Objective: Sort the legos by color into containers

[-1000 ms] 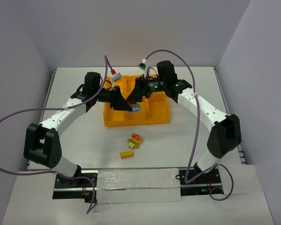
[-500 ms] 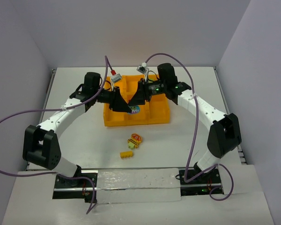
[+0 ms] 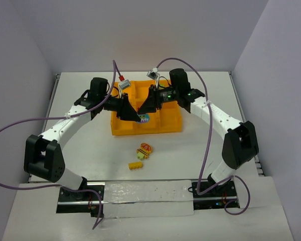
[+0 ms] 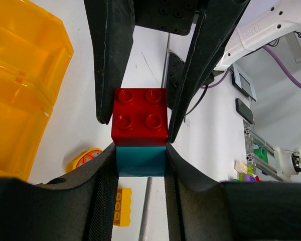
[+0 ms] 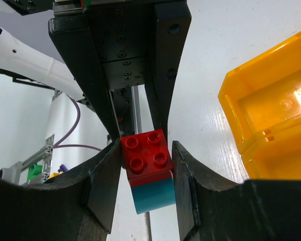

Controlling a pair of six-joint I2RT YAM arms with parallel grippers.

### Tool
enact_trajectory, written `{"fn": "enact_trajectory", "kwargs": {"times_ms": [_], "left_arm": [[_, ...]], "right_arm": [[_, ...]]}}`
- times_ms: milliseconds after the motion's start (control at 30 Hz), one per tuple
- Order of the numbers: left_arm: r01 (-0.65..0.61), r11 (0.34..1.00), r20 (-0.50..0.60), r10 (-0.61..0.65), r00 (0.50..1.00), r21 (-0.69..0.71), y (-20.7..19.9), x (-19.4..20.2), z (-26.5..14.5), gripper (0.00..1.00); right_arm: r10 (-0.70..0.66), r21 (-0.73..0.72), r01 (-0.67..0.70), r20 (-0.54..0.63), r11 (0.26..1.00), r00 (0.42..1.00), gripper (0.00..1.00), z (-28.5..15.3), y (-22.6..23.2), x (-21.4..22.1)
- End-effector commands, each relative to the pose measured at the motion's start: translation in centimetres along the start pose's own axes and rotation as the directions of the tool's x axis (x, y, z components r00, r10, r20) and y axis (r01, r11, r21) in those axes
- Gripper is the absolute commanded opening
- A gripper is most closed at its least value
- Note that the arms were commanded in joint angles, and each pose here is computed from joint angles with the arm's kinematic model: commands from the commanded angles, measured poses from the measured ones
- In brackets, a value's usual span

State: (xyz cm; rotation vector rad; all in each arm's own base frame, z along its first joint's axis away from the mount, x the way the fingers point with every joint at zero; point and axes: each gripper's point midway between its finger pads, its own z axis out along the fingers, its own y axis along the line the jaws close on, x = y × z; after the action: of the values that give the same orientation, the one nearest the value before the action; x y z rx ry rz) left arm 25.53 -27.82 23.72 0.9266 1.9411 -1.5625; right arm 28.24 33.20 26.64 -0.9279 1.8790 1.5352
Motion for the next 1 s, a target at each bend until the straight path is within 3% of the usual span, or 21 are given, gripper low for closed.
{"fn": "enact_trajectory", "kwargs": {"times_ms": [0,33,67,167,667,900,967], "left_arm": [[-0.096,0.995,0.046,0.097,0.994,-0.029,-0.7,-2.9,-0.6,0.50],[-0.095,0.995,0.049,0.096,0.994,-0.024,-0.7,-3.0,-0.6,0.72],[-0.096,0.995,0.051,0.097,0.994,-0.022,-0.7,-3.1,-0.6,0.82],[-0.099,0.995,0.060,0.100,0.993,-0.022,-0.7,-3.3,-0.6,0.97],[0.001,0.999,0.106,-0.005,0.994,0.041,0.4,-1.9,-0.3,0.99],[0.035,0.984,0.219,-0.073,0.973,0.174,-1.8,-2.9,-0.4,0.97],[-0.041,0.973,0.279,-0.025,0.960,0.227,-3.4,-3.6,-1.0,0.96]], "right_arm": [[-0.018,-0.036,0.019,0.016,0.999,1.000,0.00,-0.5,1.5,-0.5],[-0.012,-0.023,0.013,0.023,1.000,1.000,0.00,-0.5,1.3,-0.6],[-0.009,-0.013,0.010,0.028,1.000,1.000,0.00,-0.5,1.2,-0.7],[0.006,0.014,-0.007,0.057,1.000,0.998,0.00,-0.4,0.9,-1.3],[0.069,0.075,-0.088,0.226,0.993,0.972,0.00,-2.7,0.5,-4.1],[0.078,0.068,-0.100,0.268,0.993,0.960,0.00,-3.3,0.5,-4.9],[0.080,0.063,-0.101,0.266,0.993,0.961,0.00,-3.2,0.5,-4.9]]}}
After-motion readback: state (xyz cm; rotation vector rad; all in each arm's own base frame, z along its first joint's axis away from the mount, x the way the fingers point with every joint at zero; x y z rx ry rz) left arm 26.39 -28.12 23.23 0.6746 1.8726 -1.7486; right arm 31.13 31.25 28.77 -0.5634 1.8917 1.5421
